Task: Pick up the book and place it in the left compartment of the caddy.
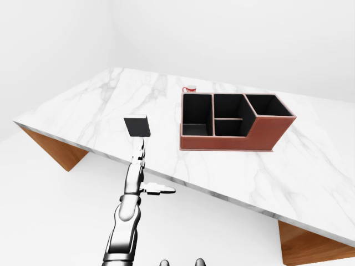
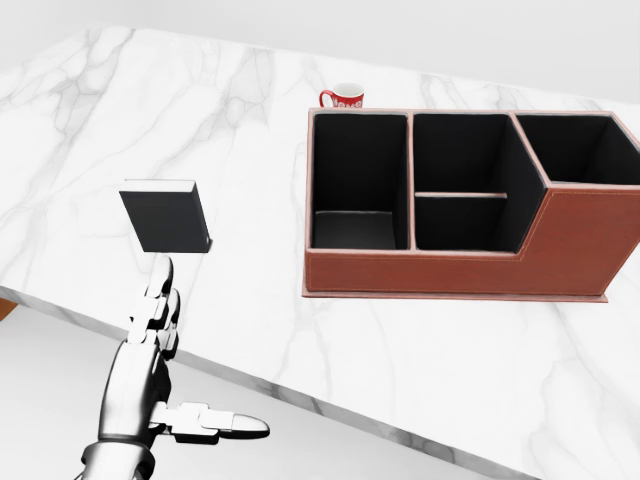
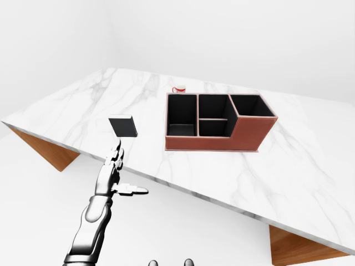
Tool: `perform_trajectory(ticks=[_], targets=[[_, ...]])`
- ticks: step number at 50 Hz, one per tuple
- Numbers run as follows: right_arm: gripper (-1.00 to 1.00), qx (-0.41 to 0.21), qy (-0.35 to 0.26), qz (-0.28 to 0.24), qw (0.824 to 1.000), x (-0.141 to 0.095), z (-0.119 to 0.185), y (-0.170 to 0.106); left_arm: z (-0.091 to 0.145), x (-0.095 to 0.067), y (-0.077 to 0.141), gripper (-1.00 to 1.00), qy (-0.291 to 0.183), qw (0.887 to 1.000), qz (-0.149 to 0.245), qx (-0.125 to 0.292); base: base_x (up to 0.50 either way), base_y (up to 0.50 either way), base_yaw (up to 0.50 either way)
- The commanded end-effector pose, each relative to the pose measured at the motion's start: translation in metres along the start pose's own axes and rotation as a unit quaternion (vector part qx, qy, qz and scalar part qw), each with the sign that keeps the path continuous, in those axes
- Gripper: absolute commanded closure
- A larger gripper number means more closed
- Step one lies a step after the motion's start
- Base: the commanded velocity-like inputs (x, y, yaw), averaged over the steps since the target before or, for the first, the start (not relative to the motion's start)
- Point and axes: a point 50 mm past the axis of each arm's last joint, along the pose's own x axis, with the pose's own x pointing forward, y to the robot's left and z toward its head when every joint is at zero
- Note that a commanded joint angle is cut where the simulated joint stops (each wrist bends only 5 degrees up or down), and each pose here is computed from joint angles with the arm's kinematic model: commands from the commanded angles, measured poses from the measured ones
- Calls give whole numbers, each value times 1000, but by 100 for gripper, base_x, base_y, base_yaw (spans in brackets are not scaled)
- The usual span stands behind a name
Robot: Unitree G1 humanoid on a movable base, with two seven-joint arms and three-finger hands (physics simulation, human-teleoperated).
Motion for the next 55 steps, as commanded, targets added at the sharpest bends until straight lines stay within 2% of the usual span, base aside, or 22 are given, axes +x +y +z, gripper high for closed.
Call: perform_trajectory(ticks=[1,30,53,55], targets=[[-100,1,0,4,1000,-1,0,0,1,-1,0,-100,-2,1000,0,3,0,0,0],[-100,0,4,6,1000,-1,-2,0,0,0,-1,-100,-1,1000,0,3,0,0,0],[-100,1,-2,9,1000,-1,1,1,7,-3,0,-100,-15,1000,3,2,15,6,0],[-100,1,-2,9,1000,-1,2,1,-1,0,1,-100,1,1000,4,3,16,7,0]])
